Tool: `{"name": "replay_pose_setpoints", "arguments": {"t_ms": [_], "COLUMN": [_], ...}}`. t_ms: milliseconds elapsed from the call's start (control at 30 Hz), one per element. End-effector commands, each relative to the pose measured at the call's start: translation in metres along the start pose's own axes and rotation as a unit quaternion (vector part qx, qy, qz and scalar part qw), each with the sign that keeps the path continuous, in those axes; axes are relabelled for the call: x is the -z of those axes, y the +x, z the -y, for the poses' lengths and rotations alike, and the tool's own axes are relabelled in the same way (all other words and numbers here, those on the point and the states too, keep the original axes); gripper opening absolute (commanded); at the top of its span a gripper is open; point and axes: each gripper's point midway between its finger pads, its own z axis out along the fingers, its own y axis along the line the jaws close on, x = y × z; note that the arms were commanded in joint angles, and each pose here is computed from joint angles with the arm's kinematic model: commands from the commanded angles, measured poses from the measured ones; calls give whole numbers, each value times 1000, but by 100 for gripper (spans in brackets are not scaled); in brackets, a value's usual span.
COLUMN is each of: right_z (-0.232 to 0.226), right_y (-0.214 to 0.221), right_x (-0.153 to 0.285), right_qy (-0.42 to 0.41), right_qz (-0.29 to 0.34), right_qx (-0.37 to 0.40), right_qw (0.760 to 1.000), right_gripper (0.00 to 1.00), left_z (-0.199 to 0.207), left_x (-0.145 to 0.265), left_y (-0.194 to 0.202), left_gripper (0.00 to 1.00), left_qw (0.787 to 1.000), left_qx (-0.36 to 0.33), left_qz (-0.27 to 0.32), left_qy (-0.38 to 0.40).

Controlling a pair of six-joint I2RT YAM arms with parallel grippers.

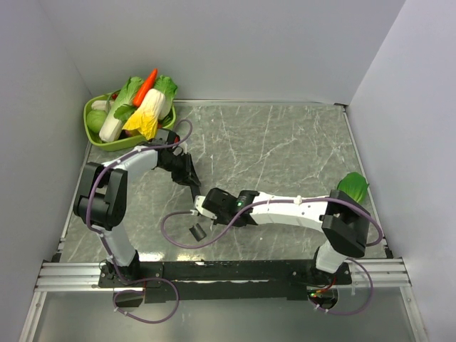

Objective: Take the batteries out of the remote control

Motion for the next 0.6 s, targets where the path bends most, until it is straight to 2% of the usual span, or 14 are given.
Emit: {"name": "replay_pose_setpoints", "arguments": {"t_ms": [0,200,567], "right_z": [10,12,15], "right_y": [-10,-18,-22], "right_x": [3,6,0], "right_qy": [20,21,29], "right_qz": [-3,12,-16], "right_qx": [-5,-10,-7], "right_qw": [1000,1000,999], "right_gripper": [0,0,0], "left_z": [3,4,6], "left_x": [-2,-3,-4], "left_y": [-1,0,3], "left_gripper": [1,1,1], "left_qw": [1000,1000,1000], "left_qx": [1,1,7], "left_qz": [3,2,0], "left_qy": [6,13,23]}}
